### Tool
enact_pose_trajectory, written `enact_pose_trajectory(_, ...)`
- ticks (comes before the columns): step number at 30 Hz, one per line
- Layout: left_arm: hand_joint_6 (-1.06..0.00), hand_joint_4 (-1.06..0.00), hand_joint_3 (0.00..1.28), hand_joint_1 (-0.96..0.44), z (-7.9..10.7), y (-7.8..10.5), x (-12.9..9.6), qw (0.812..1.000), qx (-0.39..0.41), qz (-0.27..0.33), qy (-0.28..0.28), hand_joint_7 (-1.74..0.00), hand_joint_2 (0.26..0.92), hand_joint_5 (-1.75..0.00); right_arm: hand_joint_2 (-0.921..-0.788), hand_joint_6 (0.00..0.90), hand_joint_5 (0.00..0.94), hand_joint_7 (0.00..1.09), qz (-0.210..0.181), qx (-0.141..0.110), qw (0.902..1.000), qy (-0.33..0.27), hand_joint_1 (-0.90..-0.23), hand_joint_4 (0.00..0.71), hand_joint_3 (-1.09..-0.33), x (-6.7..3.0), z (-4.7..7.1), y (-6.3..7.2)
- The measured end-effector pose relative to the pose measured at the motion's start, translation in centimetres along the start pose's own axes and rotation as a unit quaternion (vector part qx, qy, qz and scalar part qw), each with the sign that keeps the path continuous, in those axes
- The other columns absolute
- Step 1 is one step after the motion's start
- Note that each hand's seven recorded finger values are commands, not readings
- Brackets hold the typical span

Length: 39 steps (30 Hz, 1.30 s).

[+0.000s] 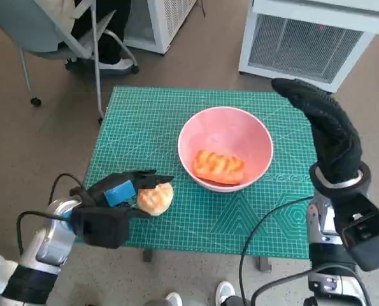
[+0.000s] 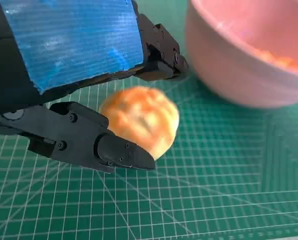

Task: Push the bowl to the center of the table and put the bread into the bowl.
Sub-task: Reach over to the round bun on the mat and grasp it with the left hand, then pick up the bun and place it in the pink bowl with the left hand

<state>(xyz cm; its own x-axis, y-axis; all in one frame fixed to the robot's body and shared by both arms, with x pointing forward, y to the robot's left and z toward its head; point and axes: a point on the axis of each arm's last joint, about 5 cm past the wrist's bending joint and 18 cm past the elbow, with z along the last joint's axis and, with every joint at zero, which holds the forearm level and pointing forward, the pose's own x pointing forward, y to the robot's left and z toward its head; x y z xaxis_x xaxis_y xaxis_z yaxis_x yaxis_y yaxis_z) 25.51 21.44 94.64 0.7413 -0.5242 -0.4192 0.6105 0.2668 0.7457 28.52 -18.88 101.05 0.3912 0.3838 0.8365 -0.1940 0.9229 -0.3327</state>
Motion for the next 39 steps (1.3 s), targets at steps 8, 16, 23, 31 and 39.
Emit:
enact_pose_trajectory(8, -0.54, -0.71, 0.12, -0.19, 0.4, 0.0, 0.5, 1.0, 0.02, 0.002, 0.019, -0.94, 0.91, -0.36, -0.921, 0.045, 0.001, 0.54, 0.003, -0.001, 1.0, 0.001, -0.578, 0.258, -0.758, 0.05, 0.0, -0.1)
enact_pose_trajectory(16, -0.52, -0.66, 0.13, -0.01, 0.5, -0.2, 0.4, 0.998, 0.04, 0.039, -0.003, -1.26, 0.92, -1.16, -0.921, 0.045, 0.002, 0.54, 0.006, -0.001, 1.0, 0.002, -0.574, 0.259, -0.758, 0.03, 0.0, -0.1)
enact_pose_trajectory(23, -0.53, -0.65, 0.13, 0.0, 0.7, 0.1, -0.5, 0.997, 0.04, 0.055, -0.021, -1.29, 0.921, -1.18, -0.921, 0.044, 0.002, 0.54, 0.007, -0.001, 1.0, 0.002, -0.573, 0.26, -0.759, 0.03, 0.0, -0.2)
enact_pose_trajectory(31, -0.57, -0.63, 0.12, 0.0, 3.2, 3.4, -2.9, 0.985, 0.057, 0.143, -0.078, -1.24, 0.92, -1.22, -0.921, 0.042, 0.002, 0.54, 0.007, -0.001, 1.0, 0.003, -0.588, 0.26, -0.758, 0.04, 0.0, -0.2)
enact_pose_trajectory(39, -0.65, -0.66, 0.07, 0.0, 6.4, 6.5, -4.2, 0.95, 0.094, 0.258, -0.147, -1.17, 0.92, -1.17, -0.921, 0.041, 0.001, 0.54, 0.007, -0.001, 1.0, 0.003, -0.588, 0.26, -0.757, 0.06, 0.0, -0.1)
